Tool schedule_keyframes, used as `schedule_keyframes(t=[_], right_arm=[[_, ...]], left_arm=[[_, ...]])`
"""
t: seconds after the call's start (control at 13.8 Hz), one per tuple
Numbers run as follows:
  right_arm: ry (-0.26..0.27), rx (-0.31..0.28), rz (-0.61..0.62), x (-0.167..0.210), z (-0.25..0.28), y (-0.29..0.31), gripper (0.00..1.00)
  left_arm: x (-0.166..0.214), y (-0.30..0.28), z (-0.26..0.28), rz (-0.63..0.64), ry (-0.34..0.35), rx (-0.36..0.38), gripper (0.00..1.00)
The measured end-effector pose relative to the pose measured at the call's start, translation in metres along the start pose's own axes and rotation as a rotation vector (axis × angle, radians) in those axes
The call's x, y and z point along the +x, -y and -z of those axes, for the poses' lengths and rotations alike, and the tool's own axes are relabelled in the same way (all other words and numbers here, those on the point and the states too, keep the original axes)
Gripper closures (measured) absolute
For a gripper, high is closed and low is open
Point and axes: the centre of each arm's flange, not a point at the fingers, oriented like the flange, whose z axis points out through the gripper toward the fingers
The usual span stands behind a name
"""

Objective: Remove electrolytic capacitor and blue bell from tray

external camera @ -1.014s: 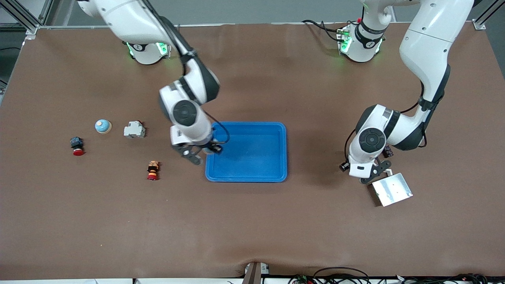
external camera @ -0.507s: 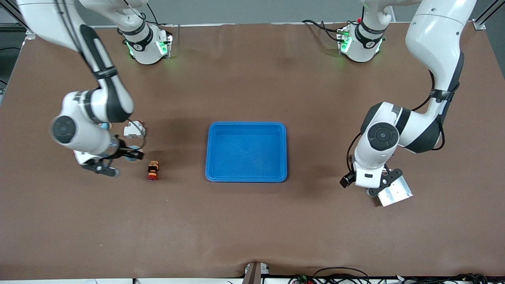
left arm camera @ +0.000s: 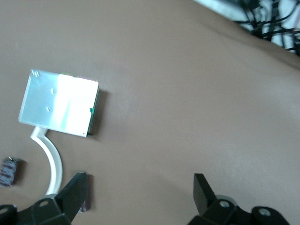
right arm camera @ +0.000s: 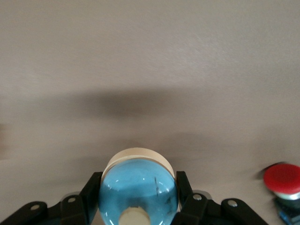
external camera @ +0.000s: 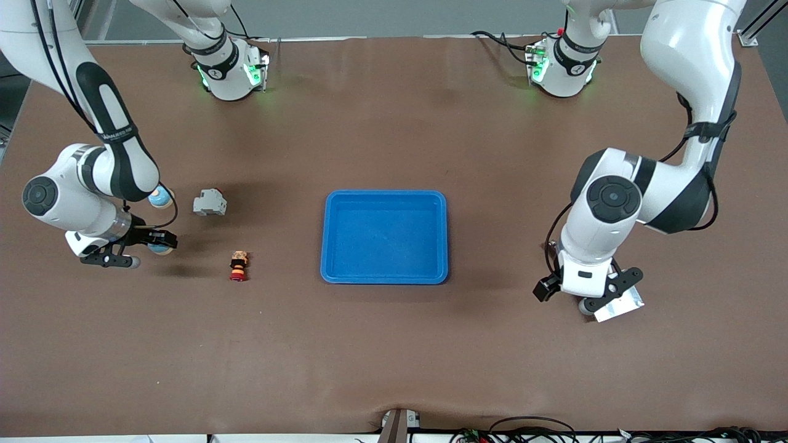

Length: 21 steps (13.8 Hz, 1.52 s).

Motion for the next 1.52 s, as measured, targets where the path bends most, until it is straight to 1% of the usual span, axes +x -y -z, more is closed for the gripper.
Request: schedule_keyframes(t=[0.22,0.43,0.65,0.87,1.09,1.3,1.52], right_arm=[[0.024,0.004,0.009,-0.003,-0.020,-0.005,0.32],[0.015,0.006,0.019,-0.003,-0.035,0.001,0.32],[-0.003,0.005,0.033,-0.001,-0.043,0.010,0.32],[-0.014,0.004,0.038,0.001,-0.042,0.017,0.32],[-0.018,0.004,0.031,0.003,-0.043,0.037,0.32],[-0.030,0.002,0.027,0.004,-0.043,0.046,0.32],[-0.043,0.002,0.009,0.006,-0.043,0.053,0.32]], left_arm=[[0.010,0.011,0.033,-0.052,-0.033,0.003,0.00],[0.015,0.025,0.066,-0.142,-0.031,0.056,0.00],[0.030,0.048,0.111,-0.190,-0.013,0.113,0.00],[0.043,0.076,0.150,-0.233,0.052,0.091,0.00],[0.053,0.117,0.189,-0.326,0.109,0.052,0.00],[0.046,0.158,0.238,-0.414,0.157,0.032,0.00],[0.033,0.195,0.271,-0.483,0.174,0.020,0.00]])
